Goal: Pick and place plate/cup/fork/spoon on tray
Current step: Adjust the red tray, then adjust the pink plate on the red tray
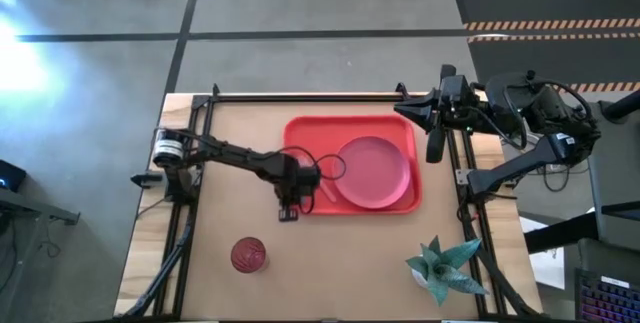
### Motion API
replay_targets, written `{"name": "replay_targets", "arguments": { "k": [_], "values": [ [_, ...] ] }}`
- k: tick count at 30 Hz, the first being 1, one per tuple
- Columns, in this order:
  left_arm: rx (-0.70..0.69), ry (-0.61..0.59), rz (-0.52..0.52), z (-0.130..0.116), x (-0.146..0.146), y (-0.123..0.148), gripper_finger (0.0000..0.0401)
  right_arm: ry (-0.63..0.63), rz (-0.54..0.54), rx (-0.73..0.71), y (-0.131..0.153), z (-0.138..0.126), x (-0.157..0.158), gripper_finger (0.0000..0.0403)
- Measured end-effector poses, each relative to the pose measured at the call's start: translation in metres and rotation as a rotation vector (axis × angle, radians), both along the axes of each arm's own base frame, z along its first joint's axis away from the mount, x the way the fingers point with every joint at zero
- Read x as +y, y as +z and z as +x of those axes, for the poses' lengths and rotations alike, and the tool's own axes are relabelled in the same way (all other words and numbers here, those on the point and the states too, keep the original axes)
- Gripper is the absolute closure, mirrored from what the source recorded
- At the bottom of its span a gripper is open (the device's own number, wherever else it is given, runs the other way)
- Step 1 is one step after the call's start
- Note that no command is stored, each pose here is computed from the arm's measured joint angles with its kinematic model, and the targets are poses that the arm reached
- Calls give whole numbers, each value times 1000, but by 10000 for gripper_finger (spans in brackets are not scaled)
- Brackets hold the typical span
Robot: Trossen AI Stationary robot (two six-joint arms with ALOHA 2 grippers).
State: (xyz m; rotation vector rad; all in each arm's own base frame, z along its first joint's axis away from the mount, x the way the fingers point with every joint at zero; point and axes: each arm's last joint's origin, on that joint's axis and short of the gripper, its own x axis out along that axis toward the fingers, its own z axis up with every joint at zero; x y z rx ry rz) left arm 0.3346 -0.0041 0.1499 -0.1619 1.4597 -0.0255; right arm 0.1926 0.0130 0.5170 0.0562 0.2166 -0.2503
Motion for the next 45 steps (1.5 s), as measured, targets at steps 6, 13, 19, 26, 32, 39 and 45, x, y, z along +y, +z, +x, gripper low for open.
{"name": "replay_targets", "arguments": {
  "k": [6,13,19,26,32,39,45],
  "values": [
    [29,-32,-39,-4,-28,-1,401,1,-1,0,0,0,0,394],
    [28,-62,-37,-5,-38,1,401,2,-7,2,0,0,0,394],
    [-117,-85,130,-5,-34,38,401,3,-8,4,0,0,0,394],
    [-487,18,323,-27,-24,142,401,73,6,27,-3,2,2,394],
    [-821,165,428,-79,-13,220,401,70,-3,125,-15,16,4,394],
    [-976,286,520,-130,-5,257,401,-81,187,536,-65,31,5,394],
    [-978,256,563,-138,-4,261,401,-274,291,920,-126,56,9,394]
  ]
}}
